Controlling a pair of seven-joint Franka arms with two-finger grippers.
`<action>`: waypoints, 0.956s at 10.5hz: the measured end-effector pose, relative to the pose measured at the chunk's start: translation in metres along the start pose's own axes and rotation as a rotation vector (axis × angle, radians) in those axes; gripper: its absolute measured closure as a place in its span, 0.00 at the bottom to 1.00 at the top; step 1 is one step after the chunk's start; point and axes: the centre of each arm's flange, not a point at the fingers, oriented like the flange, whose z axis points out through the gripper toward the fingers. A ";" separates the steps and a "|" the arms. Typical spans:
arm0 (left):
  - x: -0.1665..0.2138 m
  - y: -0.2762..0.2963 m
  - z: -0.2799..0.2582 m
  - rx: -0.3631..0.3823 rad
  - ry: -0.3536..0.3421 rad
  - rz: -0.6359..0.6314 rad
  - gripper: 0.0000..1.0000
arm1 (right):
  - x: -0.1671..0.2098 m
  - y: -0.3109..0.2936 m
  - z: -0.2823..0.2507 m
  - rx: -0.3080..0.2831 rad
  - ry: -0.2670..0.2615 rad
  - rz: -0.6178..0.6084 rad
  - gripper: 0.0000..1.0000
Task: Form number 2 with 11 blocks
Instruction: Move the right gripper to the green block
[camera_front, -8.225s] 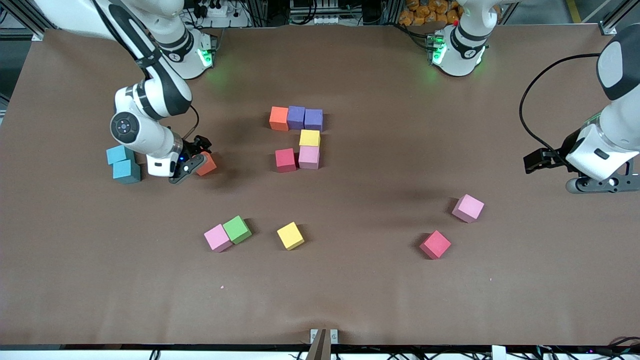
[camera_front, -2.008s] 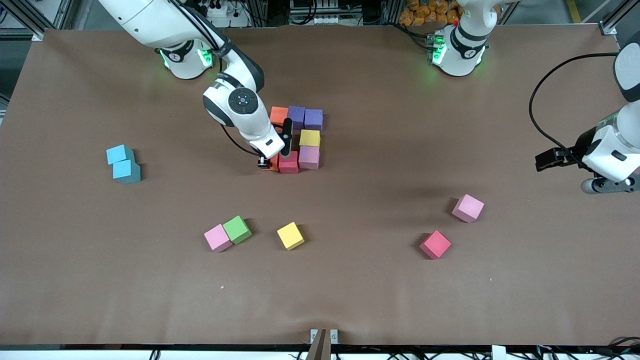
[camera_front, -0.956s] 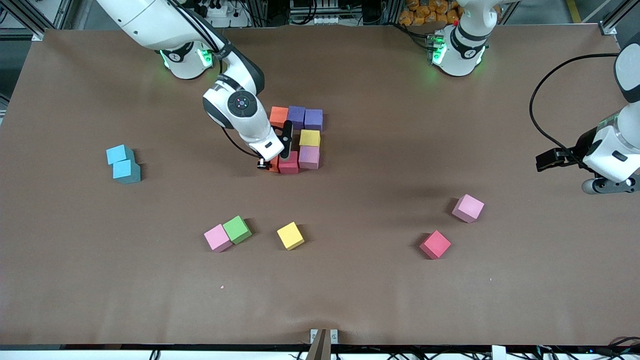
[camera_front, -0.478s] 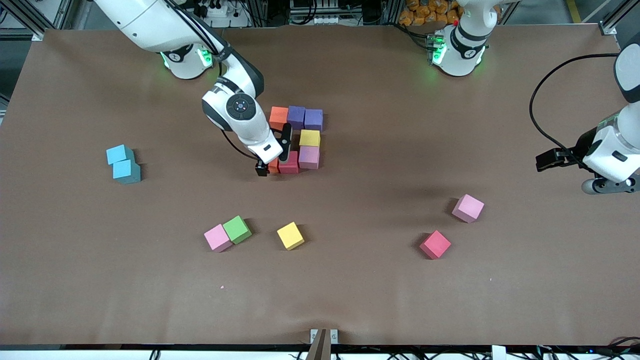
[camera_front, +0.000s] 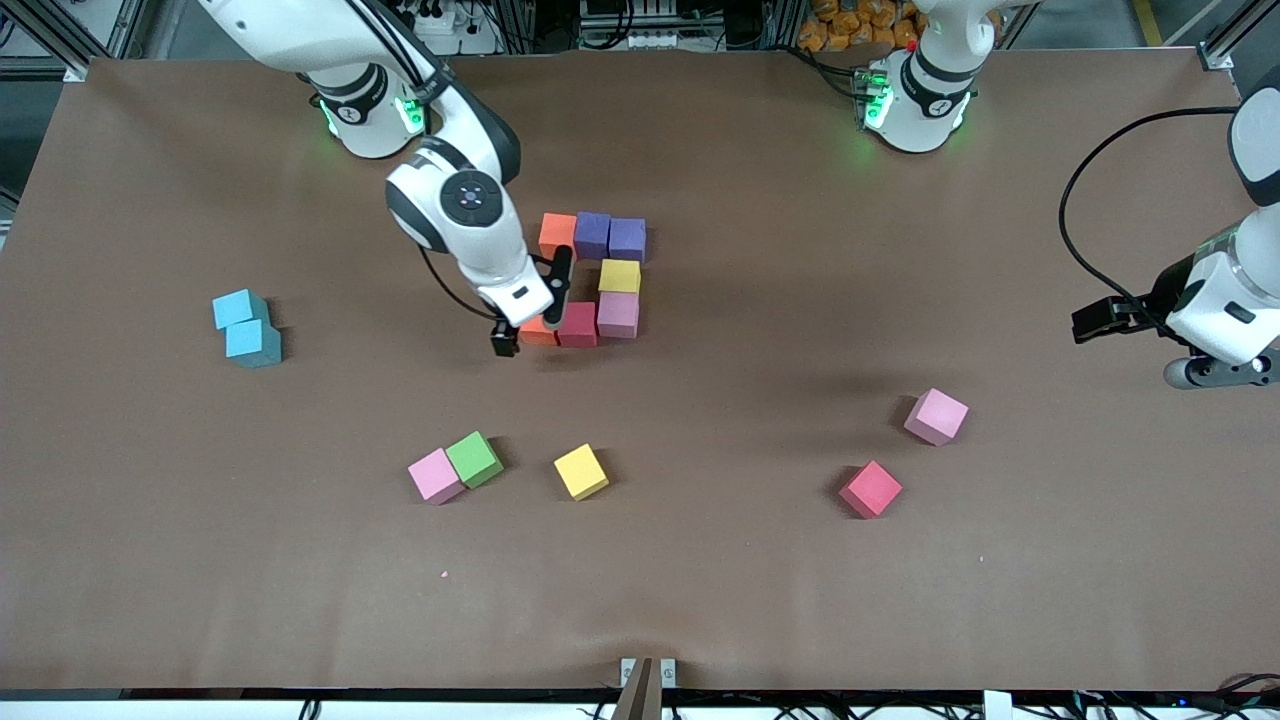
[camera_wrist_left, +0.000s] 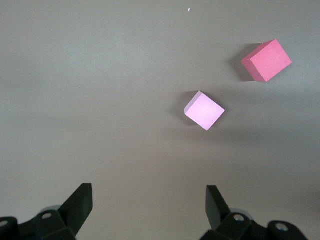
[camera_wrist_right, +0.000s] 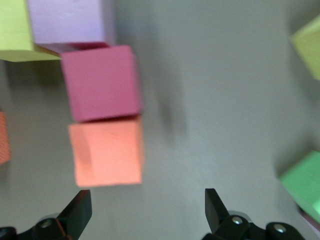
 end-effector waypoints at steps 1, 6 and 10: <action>0.000 0.000 0.000 0.000 0.000 -0.001 0.00 | -0.007 0.018 -0.013 -0.027 0.014 -0.012 0.00; 0.000 -0.001 0.001 0.000 -0.001 -0.001 0.00 | -0.046 0.112 -0.022 -0.076 0.068 -0.200 0.00; 0.001 -0.002 0.000 0.000 0.001 0.000 0.00 | -0.036 0.149 0.035 -0.044 0.091 -0.359 0.00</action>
